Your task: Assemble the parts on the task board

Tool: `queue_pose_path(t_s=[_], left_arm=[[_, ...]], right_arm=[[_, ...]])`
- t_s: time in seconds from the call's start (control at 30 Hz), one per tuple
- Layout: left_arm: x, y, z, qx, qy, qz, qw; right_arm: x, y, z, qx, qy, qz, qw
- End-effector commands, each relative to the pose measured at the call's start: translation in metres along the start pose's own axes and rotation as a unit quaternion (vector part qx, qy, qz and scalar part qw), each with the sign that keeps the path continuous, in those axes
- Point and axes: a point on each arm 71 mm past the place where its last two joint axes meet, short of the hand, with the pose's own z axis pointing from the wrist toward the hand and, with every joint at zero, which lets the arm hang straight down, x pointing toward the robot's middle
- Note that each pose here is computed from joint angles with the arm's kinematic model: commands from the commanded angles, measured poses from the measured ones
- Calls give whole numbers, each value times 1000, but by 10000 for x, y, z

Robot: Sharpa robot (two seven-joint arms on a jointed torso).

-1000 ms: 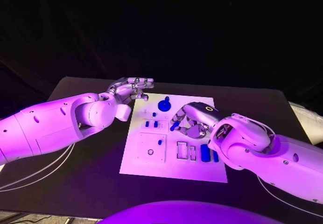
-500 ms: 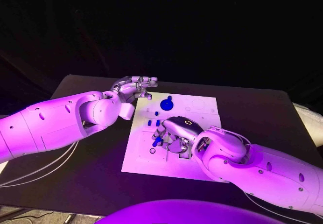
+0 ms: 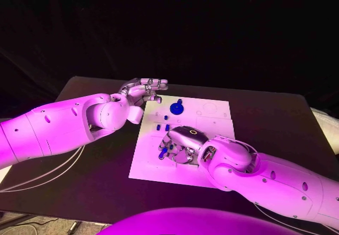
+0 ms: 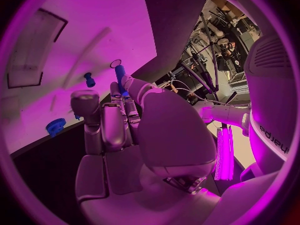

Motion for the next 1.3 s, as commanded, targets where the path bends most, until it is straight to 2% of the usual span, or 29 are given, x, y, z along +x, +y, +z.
queue_pose_path(t_s=[0.03,0.87,1.03,1.3], left_arm=[[26,-8,5,5,10,-1,1000],[28,-5,4,3,11,-2,1000],[28,-5,3,3,12,-2,1000],[25,-4,3,2,13,-2,1000]], right_arm=[[37,2,11,-4,14,-18,1000],[194,7,72,7,42,-51,998],[193,12,79,10,33,-48,998],[138,39,41,6,-12,-34,999]])
